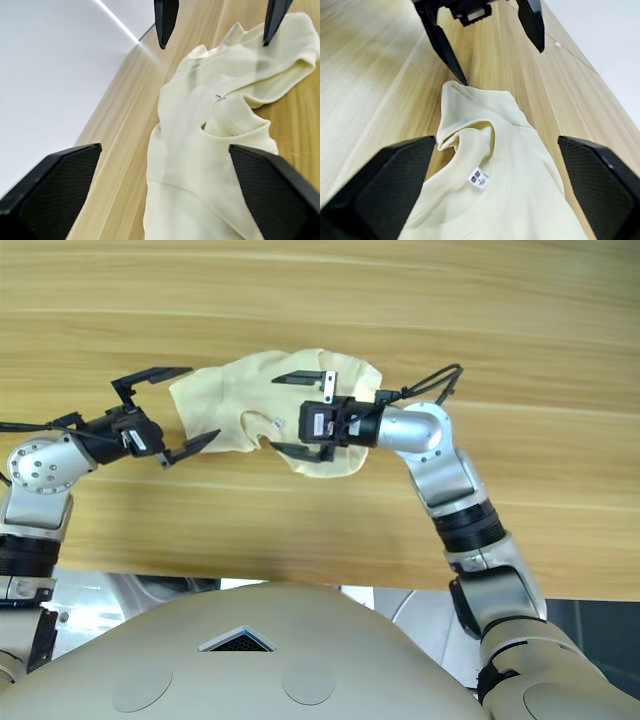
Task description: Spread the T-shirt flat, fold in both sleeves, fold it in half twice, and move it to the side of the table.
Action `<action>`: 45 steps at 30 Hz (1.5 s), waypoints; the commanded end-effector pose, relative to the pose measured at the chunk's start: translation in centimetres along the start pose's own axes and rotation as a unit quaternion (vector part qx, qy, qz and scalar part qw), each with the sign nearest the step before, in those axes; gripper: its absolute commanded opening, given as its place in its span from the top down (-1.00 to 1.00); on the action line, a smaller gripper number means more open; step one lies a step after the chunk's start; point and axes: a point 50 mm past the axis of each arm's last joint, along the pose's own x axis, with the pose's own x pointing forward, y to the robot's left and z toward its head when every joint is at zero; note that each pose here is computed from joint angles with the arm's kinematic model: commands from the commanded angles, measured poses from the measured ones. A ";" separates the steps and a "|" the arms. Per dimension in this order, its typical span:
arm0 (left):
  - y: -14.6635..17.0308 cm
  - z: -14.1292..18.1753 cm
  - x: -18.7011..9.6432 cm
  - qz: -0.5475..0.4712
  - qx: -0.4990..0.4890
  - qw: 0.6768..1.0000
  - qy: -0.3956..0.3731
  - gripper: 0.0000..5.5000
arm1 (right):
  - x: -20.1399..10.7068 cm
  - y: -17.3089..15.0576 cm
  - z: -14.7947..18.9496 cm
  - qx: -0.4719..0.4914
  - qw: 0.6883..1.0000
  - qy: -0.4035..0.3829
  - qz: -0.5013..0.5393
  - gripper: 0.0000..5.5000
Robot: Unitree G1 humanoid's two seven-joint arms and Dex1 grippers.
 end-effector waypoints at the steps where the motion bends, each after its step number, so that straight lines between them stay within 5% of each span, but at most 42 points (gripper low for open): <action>1: 0.5 0.2 -0.1 -0.031 0.014 0.999 -0.008 -0.72 | -0.4 -0.7 0.7 -0.015 1.000 -0.006 0.009 -0.64; 8: -0.3 1.0 -1.0 -0.099 -0.029 0.993 -0.048 -0.72 | -1.7 2.0 0.4 0.015 0.992 -0.019 0.122 -0.64; 17: -3.2 -1.3 -0.1 -0.170 0.012 0.985 0.023 -0.72 | -1.6 5.3 -2.9 0.020 0.969 0.060 0.237 -0.64; 30: -4.9 -4.2 0.6 -0.190 0.144 0.964 0.116 -0.72 | -1.5 4.9 -5.9 -0.028 0.962 0.154 0.225 -0.64; 41: -5.1 -3.4 0.3 -0.203 0.144 0.965 0.083 -0.73 | -1.0 3.6 -6.3 -0.045 0.965 0.172 0.192 0.04; 45: -5.3 -3.3 0.2 -0.210 0.143 0.964 0.079 -0.44 | -0.9 3.5 -6.3 -0.046 0.966 0.170 0.189 0.34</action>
